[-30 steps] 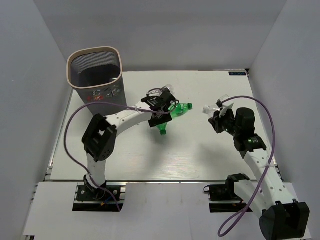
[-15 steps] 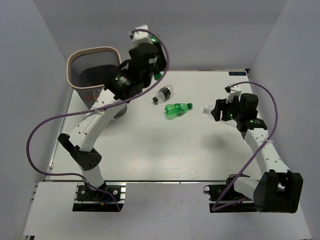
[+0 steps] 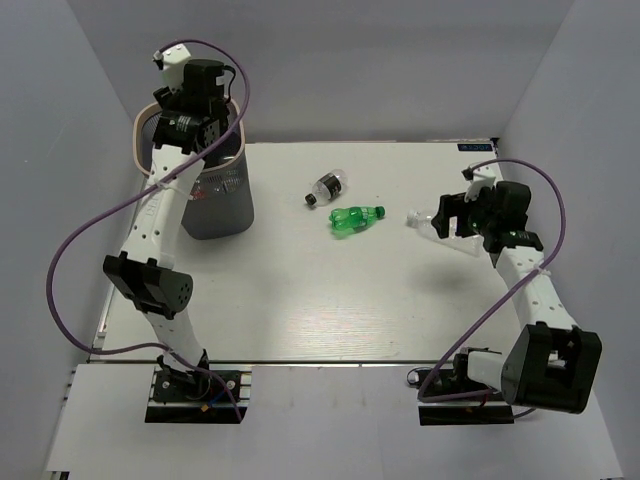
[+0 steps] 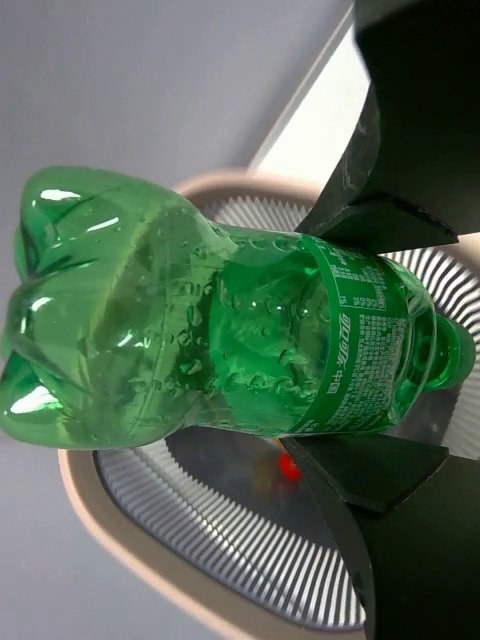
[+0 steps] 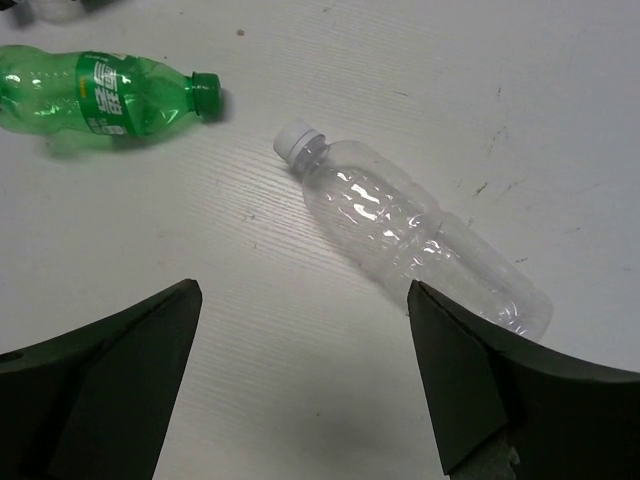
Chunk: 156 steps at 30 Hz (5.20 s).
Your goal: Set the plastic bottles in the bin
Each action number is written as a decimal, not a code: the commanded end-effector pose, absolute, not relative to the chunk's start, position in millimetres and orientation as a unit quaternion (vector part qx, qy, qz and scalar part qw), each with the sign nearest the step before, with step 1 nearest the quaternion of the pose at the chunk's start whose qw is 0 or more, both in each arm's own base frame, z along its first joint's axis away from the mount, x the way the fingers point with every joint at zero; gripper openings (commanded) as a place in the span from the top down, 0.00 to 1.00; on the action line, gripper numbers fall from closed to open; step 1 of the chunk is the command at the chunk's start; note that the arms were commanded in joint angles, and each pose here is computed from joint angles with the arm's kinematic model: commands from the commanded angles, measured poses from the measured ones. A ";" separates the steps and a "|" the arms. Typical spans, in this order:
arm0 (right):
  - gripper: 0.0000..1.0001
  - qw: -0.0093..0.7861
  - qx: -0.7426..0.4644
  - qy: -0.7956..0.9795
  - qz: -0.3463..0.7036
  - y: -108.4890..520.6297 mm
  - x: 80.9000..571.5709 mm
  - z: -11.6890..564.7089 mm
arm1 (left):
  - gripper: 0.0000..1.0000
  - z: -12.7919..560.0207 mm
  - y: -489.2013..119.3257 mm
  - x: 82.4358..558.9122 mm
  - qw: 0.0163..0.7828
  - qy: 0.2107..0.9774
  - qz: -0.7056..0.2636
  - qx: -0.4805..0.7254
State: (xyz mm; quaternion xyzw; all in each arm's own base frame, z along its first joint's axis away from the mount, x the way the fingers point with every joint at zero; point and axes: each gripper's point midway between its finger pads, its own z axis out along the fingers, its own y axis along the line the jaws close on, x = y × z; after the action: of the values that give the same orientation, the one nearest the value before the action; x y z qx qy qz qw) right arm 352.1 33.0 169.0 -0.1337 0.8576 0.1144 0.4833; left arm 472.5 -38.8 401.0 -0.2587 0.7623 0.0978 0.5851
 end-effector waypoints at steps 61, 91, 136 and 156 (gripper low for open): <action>0.91 0.649 -0.559 0.314 0.409 351.8 373.1 458.0 | 0.01 84.7 -253.8 193.3 0.230 0.887 -0.359 0.179; 0.24 0.836 -0.365 0.163 0.376 550.3 381.5 451.0 | 0.01 84.5 -249.0 167.7 0.219 0.898 -0.342 0.169; 0.23 0.495 -0.240 0.802 0.232 74.7 302.8 232.7 | 0.01 67.3 -383.7 405.6 0.397 0.736 -0.042 0.548; 0.99 0.420 -0.287 0.812 0.286 86.3 284.9 160.3 | 1.00 247.3 -395.6 412.5 0.501 0.758 -0.128 0.398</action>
State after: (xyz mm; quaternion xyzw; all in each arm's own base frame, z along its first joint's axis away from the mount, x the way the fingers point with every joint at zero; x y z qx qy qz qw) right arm 284.4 82.3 182.1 -0.2580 0.8129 0.2734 0.4449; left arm 411.1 -394.0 96.7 0.4722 0.7869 -0.0627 0.3924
